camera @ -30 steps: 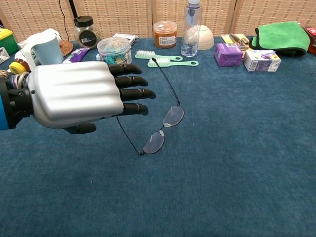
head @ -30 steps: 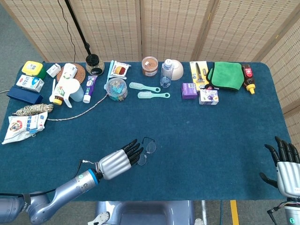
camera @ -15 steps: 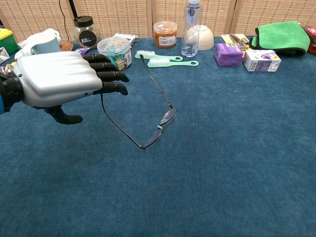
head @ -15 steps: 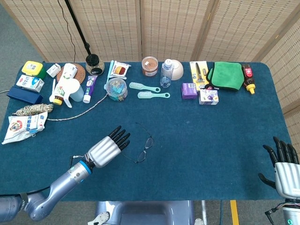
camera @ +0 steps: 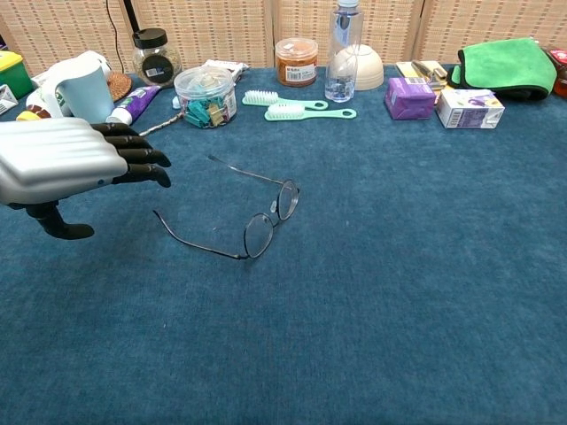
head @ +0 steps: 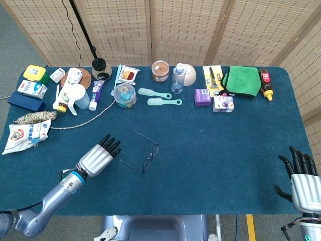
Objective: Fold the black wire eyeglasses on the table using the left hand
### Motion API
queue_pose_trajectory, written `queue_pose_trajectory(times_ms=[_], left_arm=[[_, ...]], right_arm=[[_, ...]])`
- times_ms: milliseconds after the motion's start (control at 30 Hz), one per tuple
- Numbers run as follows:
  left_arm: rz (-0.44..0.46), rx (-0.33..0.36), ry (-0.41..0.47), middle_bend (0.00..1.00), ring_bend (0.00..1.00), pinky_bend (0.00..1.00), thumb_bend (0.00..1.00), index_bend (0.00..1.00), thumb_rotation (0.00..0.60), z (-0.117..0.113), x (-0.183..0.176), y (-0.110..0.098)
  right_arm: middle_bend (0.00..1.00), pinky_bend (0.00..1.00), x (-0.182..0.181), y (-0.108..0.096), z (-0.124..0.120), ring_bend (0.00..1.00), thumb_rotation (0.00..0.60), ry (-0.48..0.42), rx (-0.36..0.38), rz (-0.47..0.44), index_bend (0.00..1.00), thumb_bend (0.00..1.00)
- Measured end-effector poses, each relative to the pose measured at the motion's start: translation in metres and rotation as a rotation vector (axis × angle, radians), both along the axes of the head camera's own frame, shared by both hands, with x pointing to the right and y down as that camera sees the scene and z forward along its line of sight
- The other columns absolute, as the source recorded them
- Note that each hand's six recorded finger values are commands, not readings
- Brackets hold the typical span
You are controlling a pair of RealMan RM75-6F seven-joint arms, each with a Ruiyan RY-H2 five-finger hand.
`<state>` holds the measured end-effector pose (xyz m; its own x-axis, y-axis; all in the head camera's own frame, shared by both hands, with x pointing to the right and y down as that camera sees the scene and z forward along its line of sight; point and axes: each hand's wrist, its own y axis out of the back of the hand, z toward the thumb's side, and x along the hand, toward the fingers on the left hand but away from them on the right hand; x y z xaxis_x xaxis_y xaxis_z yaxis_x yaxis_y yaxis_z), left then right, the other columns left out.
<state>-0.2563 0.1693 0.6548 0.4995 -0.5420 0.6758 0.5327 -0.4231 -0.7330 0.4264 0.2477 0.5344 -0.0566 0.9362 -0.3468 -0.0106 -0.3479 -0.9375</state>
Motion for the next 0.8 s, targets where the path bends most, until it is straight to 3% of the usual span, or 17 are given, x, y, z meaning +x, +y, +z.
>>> queue_pose_trajectory(times_ms=[133, 300, 500, 800], left_arm=[[-0.027, -0.010, -0.016, 0.08, 0.06, 0.00, 0.26, 0.07, 0.587, 0.000, -0.011, -0.001], [-0.038, 0.002, 0.032, 0.00, 0.00, 0.00, 0.26, 0.00, 0.577, -0.009, -0.012, -0.001], [-0.005, 0.017, 0.157, 0.00, 0.00, 0.00, 0.22, 0.00, 0.508, -0.023, -0.005, 0.003], [0.104, -0.028, 0.326, 0.00, 0.00, 0.00, 0.18, 0.00, 0.496, -0.026, 0.005, 0.009]], right_arm=[[0.02, 0.06, -0.003, 0.000, 0.000, 0.05, 0.600, -0.003, 0.001, -0.006, 0.20, 0.00], [0.02, 0.06, -0.005, 0.000, -0.001, 0.05, 0.600, -0.004, 0.003, -0.011, 0.20, 0.00], [0.02, 0.06, -0.006, 0.001, -0.003, 0.05, 0.600, -0.005, 0.005, -0.012, 0.20, 0.00], [0.02, 0.06, -0.003, 0.004, -0.005, 0.05, 0.600, -0.004, 0.011, -0.002, 0.20, 0.00]])
